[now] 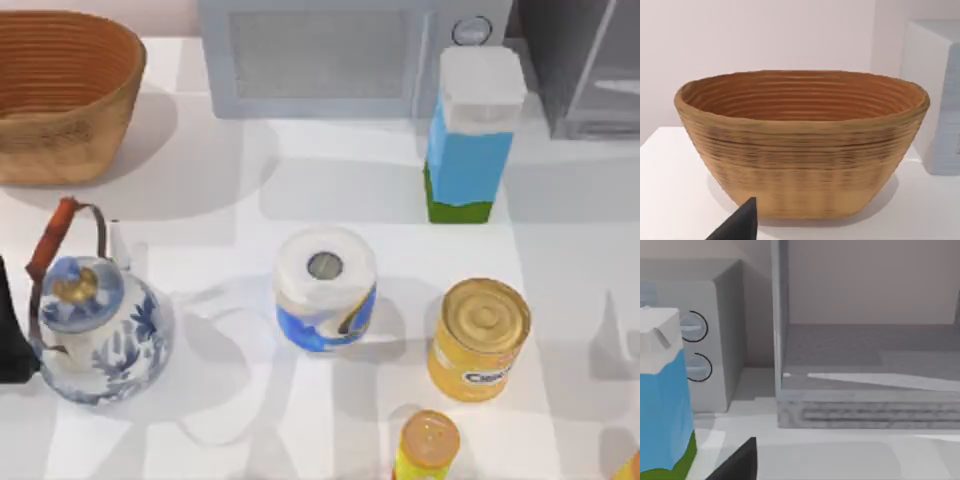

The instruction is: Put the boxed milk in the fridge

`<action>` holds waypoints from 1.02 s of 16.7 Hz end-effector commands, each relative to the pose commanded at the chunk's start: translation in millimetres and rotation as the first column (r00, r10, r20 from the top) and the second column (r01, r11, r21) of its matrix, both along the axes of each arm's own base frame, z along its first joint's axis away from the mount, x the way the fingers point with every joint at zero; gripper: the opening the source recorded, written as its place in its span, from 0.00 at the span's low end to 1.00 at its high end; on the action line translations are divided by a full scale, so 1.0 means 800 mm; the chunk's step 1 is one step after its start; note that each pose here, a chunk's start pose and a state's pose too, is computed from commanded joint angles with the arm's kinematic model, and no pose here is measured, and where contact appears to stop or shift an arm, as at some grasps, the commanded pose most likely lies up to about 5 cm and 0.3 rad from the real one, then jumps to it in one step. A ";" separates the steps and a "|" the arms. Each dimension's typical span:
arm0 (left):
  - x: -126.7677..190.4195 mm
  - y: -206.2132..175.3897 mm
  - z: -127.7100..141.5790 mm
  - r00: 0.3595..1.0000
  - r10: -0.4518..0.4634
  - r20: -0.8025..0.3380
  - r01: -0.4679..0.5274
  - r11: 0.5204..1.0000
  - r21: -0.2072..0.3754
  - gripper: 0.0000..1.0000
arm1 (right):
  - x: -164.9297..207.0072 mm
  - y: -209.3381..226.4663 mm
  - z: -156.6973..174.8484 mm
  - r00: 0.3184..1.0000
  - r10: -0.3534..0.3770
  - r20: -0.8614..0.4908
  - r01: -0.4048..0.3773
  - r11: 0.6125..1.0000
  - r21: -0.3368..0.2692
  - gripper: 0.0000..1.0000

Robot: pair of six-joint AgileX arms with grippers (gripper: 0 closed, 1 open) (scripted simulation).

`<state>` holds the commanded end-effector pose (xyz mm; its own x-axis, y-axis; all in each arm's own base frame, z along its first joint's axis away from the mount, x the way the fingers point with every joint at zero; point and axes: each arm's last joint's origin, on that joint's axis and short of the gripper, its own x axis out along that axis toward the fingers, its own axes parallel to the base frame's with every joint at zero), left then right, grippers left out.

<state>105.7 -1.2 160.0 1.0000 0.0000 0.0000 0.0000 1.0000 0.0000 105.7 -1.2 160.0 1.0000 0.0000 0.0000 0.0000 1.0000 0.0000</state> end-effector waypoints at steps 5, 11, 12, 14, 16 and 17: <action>0.000 0.000 0.000 1.000 0.000 0.000 0.000 1.000 0.000 1.00 | 0.003 0.003 0.010 1.000 0.010 0.004 -0.010 1.000 0.006 1.00; 0.000 0.000 0.000 1.000 0.000 0.000 0.000 1.000 0.000 1.00 | 0.042 0.025 0.057 0.999 0.043 -0.025 -0.042 0.998 0.044 1.00; 0.000 0.000 0.000 1.000 0.000 0.000 0.000 1.000 0.000 1.00 | 0.056 0.032 0.062 0.998 0.047 -0.043 -0.045 0.998 0.050 1.00; 0.000 0.000 0.000 1.000 0.000 0.000 0.000 1.000 0.000 1.00 | 0.092 0.051 0.066 0.994 0.051 -0.095 -0.046 0.997 0.055 1.00; 0.000 0.000 0.000 1.000 0.000 0.000 0.000 1.000 0.000 1.00 | 0.133 0.075 0.057 0.987 0.050 -0.153 -0.043 0.998 0.050 1.00; 0.000 0.000 0.000 1.000 0.000 0.000 0.000 1.000 0.000 1.00 | 0.153 0.090 0.049 0.983 0.048 -0.177 -0.040 0.998 0.044 1.00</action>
<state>105.7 -1.2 160.0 1.0000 0.0000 0.0000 0.0000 1.0000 0.0000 227.9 70.6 199.1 0.9830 0.0477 -0.1775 -0.0404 0.9982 0.0444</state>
